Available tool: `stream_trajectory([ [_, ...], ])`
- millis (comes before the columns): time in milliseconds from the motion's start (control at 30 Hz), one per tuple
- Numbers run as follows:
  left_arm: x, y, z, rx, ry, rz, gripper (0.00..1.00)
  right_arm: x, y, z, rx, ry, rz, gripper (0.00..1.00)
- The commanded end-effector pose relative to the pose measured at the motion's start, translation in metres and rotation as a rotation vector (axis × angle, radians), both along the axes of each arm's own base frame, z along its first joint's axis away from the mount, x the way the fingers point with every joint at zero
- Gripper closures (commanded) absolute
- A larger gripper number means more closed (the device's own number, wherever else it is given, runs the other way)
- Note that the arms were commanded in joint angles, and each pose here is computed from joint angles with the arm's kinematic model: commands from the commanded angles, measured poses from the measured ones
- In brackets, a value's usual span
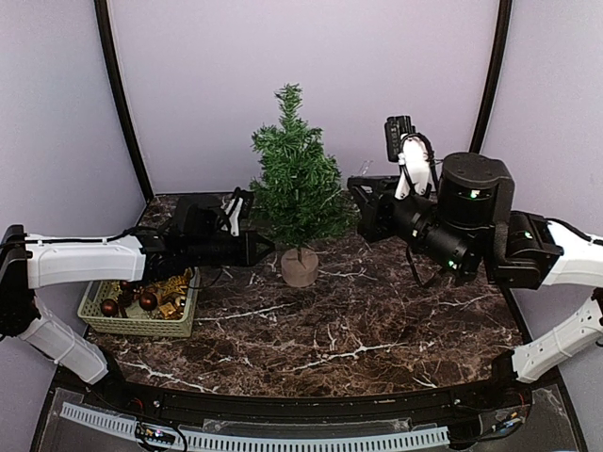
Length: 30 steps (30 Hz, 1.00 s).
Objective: Decorate the small christmas tree
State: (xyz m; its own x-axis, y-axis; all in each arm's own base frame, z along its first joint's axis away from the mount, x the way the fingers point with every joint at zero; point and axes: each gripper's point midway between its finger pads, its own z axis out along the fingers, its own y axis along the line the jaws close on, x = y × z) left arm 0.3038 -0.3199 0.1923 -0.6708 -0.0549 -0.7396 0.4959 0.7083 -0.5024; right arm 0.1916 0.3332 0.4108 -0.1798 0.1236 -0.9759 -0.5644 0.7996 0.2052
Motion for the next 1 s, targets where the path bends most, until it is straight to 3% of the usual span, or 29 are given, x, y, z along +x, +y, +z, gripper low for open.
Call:
stream_trajectory([
  [0, -0.001, 0.011, 0.01, 0.008, -0.039, 0.018, 1.0, 0.02, -0.042, -0.002, 0.003, -0.003, -0.226, 1.0],
  [200, -0.001, 0.019, 0.006, 0.033, -0.041, 0.041, 1.0, 0.038, -0.111, -0.012, -0.007, 0.027, -0.499, 1.0],
  [533, 0.0, 0.03, 0.002, 0.058, -0.038, 0.066, 1.0, 0.068, -0.206, -0.041, -0.027, 0.08, -0.755, 1.0],
  [733, 0.001, 0.031, 0.003, 0.063, -0.044, 0.068, 1.0, 0.088, -0.222, -0.103, -0.12, 0.175, -0.811, 1.0],
  [967, 0.002, 0.032, 0.007, 0.068, -0.061, 0.064, 1.0, 0.09, -0.228, -0.211, -0.202, 0.414, -0.837, 1.0],
])
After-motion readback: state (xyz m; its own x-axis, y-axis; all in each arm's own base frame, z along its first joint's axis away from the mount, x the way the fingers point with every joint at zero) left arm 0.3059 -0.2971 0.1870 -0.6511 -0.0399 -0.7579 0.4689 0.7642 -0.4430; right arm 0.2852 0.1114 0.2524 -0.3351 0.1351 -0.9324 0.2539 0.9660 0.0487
